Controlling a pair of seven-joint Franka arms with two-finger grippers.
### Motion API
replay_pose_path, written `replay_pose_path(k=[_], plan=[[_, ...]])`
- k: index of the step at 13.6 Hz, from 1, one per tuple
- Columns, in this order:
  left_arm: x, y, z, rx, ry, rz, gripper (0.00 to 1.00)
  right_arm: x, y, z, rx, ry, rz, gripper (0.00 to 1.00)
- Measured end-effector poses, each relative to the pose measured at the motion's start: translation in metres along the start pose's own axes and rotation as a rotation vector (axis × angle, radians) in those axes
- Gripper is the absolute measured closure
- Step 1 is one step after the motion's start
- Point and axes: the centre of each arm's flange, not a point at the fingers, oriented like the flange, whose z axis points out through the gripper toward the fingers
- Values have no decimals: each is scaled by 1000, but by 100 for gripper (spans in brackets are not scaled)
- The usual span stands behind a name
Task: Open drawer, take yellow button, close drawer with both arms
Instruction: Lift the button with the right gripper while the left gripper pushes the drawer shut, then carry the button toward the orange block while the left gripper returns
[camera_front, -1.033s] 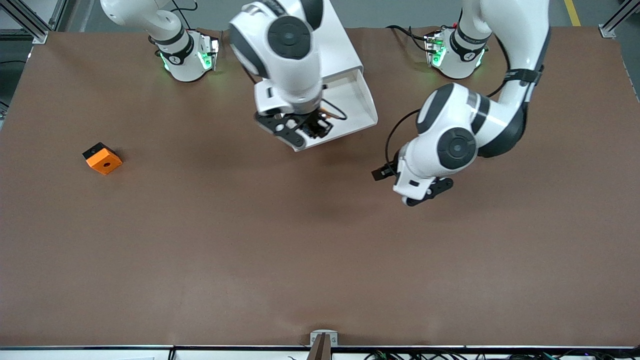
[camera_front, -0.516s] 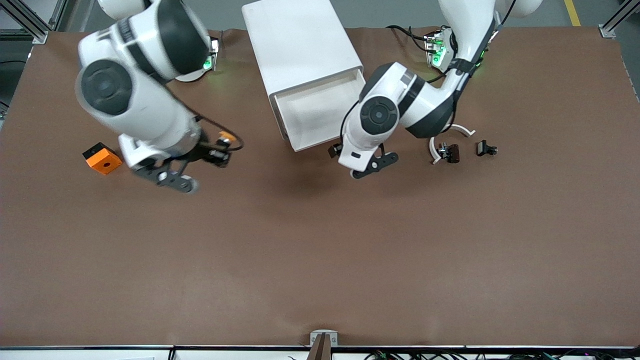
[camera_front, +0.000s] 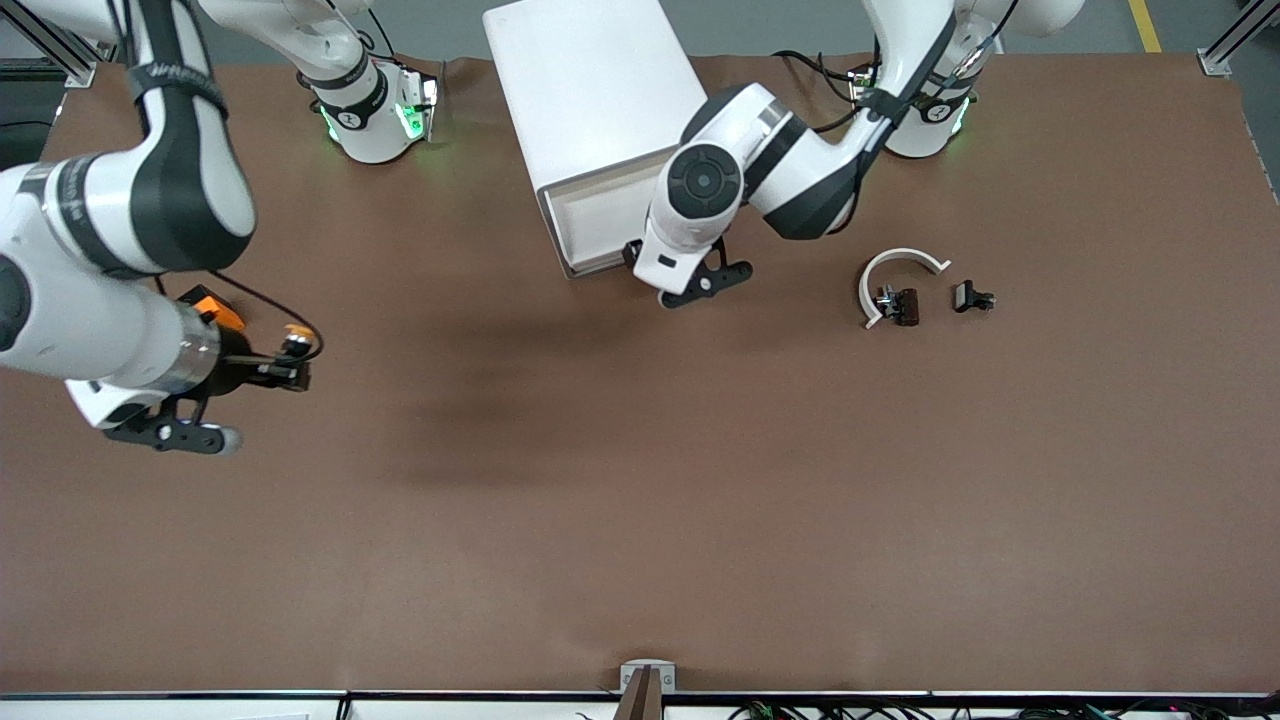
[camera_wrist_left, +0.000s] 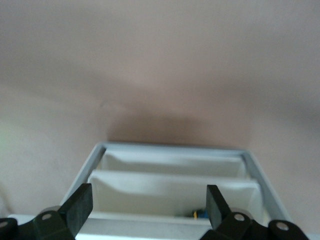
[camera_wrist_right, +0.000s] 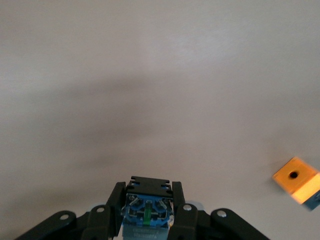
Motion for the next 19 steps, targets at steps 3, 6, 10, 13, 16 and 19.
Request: replay_pose_path(k=[3,6,10,13,16,19], plan=[[-41,7,23,39,-27,9,0,11,52,48,-15,20,-30,59],[-59,9,31,48,-52,3,0,16,106,86,-12,63,-43,59],[-53,3,13,30,-51,-38,0,24,149,120,-18,97,-35,59],[-2,-29,-50,-34,3,-116,0,38,171,156,-41,156,-83,59],[60,-74,-105,-49,146,-183,0,43,197,218,-57,211,-115,59],[114,-111,-143,-53,256,-228,0,42,202,253,-57,193,-119,59]])
